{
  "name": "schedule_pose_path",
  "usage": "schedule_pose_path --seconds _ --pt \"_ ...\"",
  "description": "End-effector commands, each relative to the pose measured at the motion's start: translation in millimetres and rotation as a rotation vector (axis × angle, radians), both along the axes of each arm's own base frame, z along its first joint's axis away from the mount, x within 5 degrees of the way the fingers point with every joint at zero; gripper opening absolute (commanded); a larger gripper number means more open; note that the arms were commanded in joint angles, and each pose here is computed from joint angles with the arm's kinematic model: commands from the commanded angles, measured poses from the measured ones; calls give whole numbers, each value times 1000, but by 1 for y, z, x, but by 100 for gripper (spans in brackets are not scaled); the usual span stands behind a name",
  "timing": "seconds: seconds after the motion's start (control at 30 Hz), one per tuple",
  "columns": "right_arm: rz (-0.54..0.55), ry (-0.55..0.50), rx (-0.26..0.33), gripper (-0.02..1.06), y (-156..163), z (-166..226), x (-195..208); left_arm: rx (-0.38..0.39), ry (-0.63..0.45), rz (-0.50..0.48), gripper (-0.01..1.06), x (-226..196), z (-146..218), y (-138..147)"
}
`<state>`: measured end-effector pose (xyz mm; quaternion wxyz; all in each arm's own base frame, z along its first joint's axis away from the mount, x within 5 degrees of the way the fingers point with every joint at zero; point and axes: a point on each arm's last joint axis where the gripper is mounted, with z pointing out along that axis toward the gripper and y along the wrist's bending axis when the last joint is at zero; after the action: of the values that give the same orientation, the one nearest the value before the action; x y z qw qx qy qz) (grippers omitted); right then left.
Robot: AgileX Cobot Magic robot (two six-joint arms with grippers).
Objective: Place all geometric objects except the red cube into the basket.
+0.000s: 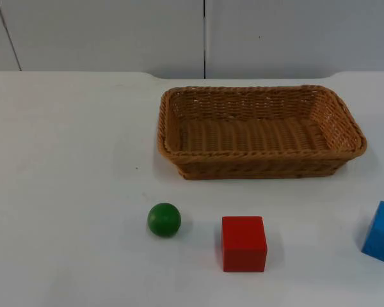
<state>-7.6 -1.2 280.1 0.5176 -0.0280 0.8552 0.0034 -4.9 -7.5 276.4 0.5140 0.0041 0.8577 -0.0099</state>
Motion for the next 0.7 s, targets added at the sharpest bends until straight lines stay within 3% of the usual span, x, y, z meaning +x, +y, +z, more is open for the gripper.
schedule_pose_path --seconds 0.0,0.43,0.5,0.67 --pt "3 -6 17 105 2 0 0 -3 0 11 105 0 -2 0" --pt "3 -10 17 105 2 0 0 -7 -1 8 105 0 -2 0" --pt "20 -24 -16 105 2 2 0 -8 -3 7 105 0 -1 0" --pt "24 -44 -14 105 2 20 2 -13 -51 6 105 2 10 0"
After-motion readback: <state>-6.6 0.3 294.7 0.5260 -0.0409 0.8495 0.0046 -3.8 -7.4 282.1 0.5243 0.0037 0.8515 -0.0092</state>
